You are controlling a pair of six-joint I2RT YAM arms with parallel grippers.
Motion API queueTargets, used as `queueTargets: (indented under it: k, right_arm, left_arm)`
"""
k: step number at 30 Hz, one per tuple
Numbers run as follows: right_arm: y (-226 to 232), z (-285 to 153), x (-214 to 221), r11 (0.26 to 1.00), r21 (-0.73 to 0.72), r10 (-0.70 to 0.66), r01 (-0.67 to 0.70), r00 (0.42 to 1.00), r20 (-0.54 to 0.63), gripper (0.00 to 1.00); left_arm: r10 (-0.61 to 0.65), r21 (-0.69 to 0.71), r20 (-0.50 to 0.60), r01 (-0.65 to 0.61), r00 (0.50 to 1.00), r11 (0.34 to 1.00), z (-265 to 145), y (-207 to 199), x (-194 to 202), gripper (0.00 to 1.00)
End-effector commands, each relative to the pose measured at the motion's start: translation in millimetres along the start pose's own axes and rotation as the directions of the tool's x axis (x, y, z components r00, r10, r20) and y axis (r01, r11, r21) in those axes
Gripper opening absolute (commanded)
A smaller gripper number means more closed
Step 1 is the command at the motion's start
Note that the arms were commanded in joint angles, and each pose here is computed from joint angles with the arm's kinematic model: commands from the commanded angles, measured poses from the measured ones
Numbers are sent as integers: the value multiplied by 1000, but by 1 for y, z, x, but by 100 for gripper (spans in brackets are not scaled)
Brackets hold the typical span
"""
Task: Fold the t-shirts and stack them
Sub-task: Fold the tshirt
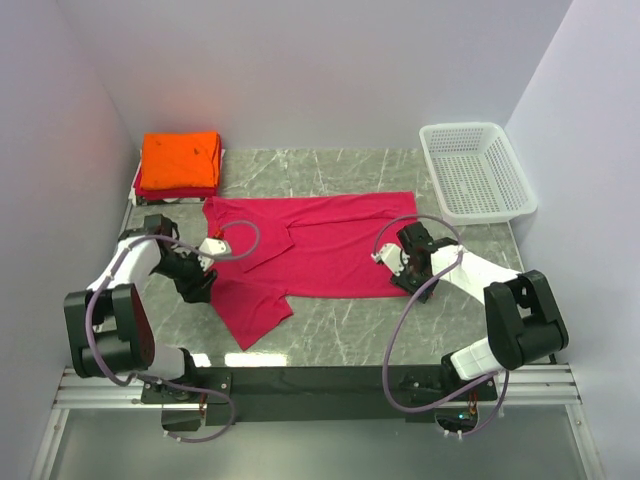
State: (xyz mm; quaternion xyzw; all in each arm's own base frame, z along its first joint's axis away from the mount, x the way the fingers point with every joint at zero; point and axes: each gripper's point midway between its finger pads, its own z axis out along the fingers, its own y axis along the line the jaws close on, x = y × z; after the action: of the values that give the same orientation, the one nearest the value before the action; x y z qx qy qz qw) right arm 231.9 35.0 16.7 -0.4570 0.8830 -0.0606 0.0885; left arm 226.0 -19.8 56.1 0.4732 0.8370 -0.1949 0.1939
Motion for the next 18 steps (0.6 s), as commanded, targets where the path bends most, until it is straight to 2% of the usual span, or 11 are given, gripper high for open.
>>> queueTargets:
  k: [1, 8, 9, 11, 14, 18]
  right_arm:
    - [-7, 3, 2, 998, 55, -29, 29, 1000, 6, 42]
    - [-6, 9, 3, 998, 54, -22, 22, 1000, -3, 24]
    - [-7, 8, 2, 998, 57, -22, 22, 1000, -1, 17]
    - [-7, 9, 2, 998, 57, -25, 26, 1000, -7, 13]
    - [-9, 9, 3, 997, 66, -28, 28, 1000, -10, 0]
    - [-9, 9, 2, 998, 64, -28, 28, 1000, -9, 0]
  left_arm:
    - [118, -66, -31, -120, 993, 991, 0, 5, 5, 56]
    - [227, -131, -45, -231, 973, 964, 13, 6, -1, 53]
    - [236, -135, -42, -239, 971, 962, 14, 5, -3, 53]
    - [260, -159, -41, -263, 965, 952, 18, 6, -8, 51]
    - [279, -185, -56, -284, 959, 941, 26, 11, -9, 50]
    - [282, -158, -100, -295, 954, 942, 35, 11, 5, 49]
